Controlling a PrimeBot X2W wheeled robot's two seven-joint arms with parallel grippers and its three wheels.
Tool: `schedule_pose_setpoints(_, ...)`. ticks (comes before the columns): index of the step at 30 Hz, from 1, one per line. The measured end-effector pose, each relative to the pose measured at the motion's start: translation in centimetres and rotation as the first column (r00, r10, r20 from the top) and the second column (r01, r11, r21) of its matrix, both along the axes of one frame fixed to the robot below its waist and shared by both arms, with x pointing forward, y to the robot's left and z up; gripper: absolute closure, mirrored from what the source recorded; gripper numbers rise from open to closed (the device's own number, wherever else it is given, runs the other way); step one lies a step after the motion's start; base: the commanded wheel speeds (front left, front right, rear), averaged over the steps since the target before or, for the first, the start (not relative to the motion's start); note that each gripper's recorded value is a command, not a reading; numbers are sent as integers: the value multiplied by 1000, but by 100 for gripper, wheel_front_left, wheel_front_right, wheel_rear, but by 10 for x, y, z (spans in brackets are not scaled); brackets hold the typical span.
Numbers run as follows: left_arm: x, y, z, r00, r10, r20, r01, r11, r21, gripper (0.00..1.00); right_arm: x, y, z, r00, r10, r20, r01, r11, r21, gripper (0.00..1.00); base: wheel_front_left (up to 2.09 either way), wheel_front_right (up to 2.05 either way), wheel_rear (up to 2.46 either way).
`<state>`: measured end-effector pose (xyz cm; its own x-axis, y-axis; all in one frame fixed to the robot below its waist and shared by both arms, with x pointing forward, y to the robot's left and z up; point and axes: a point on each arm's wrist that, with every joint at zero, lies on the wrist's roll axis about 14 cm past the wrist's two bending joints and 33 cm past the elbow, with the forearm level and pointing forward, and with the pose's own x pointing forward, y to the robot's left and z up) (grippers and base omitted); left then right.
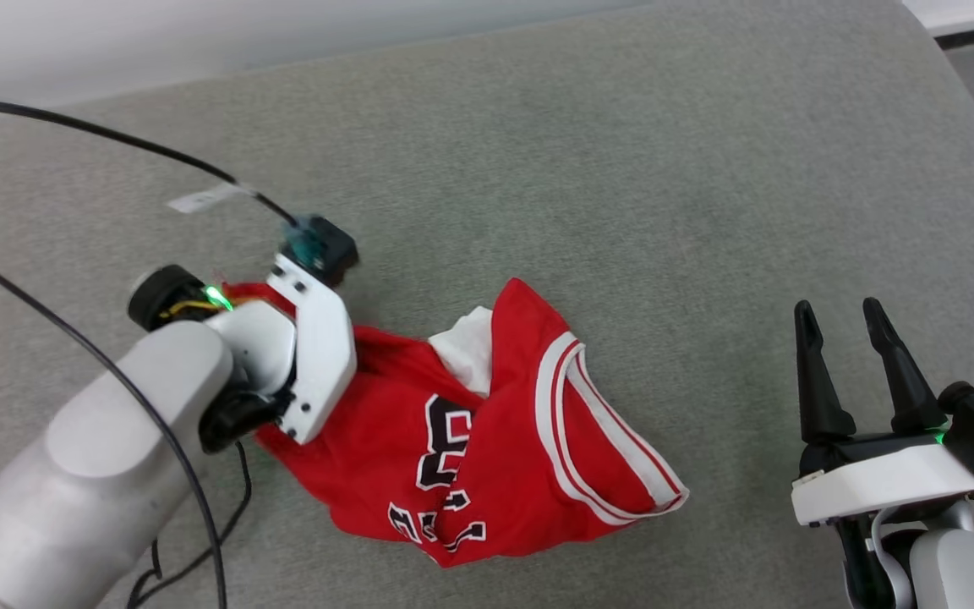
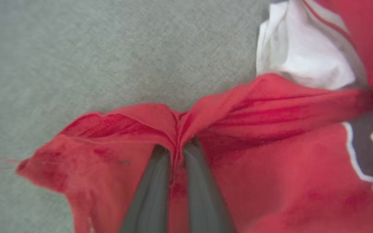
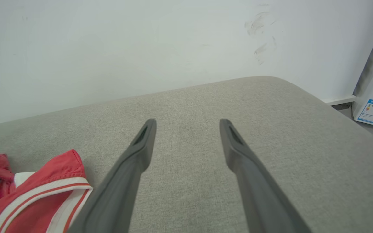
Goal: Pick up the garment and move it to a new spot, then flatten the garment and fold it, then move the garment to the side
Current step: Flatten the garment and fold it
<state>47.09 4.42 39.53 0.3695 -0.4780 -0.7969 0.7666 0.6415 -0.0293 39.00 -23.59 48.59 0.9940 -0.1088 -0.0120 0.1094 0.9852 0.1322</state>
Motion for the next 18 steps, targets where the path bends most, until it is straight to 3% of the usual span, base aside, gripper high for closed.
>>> schedule_pose_setpoints(4,23,15,38,979,127,158,-108,986,-126,100,3,8,3,1000,26,5,-26,1000,-2,0,0,0,0)
schedule_pose_setpoints(10,14,64,69,905,334,263,-270,930,-251,100,12,25,10,997,79,17,-79,997,-7,0,0,0,0)
schedule_pose_setpoints(14,-20,99,61,851,473,230,-407,869,-280,100,19,36,16,993,114,31,-114,993,-9,0,0,0,0)
schedule_pose_setpoints(18,-73,129,33,783,611,117,-571,781,-255,100,23,47,20,989,145,41,-145,989,-11,0,0,0,0)
